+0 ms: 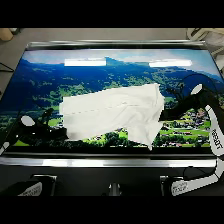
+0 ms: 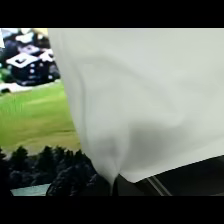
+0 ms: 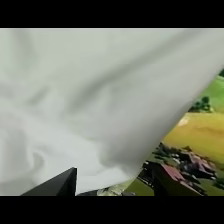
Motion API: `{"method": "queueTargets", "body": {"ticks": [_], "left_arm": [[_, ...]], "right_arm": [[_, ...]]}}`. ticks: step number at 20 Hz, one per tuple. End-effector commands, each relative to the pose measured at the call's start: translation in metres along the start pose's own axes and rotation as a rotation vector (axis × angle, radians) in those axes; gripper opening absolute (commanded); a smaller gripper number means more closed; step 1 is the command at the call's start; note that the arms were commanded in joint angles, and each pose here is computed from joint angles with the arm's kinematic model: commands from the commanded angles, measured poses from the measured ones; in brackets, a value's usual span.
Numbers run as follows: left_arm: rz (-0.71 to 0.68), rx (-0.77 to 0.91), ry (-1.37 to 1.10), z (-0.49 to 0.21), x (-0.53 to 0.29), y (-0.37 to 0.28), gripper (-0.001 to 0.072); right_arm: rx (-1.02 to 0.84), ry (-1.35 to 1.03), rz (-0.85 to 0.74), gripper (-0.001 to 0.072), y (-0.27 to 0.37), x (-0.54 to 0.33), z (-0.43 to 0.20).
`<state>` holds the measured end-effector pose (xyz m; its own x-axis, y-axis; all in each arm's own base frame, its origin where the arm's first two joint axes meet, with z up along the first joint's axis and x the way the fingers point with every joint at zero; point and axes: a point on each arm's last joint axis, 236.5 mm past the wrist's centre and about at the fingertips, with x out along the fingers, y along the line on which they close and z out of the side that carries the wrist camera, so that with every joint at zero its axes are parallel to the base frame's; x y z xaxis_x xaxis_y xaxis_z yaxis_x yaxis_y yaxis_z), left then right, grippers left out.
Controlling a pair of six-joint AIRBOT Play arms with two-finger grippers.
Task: Fold the shirts.
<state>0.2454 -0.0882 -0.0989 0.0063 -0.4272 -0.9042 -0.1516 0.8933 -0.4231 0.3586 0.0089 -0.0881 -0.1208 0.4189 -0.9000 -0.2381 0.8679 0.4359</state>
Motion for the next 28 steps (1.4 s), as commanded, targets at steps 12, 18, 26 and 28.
{"method": "queueTargets", "body": {"ticks": [12,18,26,28], "left_arm": [[-0.040,0.183,-0.392,0.084,-0.138,-0.065,0.0024],[-0.093,0.579,-1.577,-0.004,-0.566,-0.230,0.0025],[-0.198,0.641,-1.863,-0.126,-0.638,-0.259,0.0025],[-0.162,0.628,-1.796,-0.106,-0.625,-0.254,0.0025]], "right_arm": [[-0.188,-0.212,-0.102,0.0018,0.029,-0.080,0.032],[-0.593,-1.200,-0.887,0.0021,0.219,-0.483,-0.023],[-0.574,-1.614,-1.246,0.0020,0.314,-0.580,-0.185],[-0.550,-1.546,-1.190,0.0020,0.299,-0.567,-0.169]]}}
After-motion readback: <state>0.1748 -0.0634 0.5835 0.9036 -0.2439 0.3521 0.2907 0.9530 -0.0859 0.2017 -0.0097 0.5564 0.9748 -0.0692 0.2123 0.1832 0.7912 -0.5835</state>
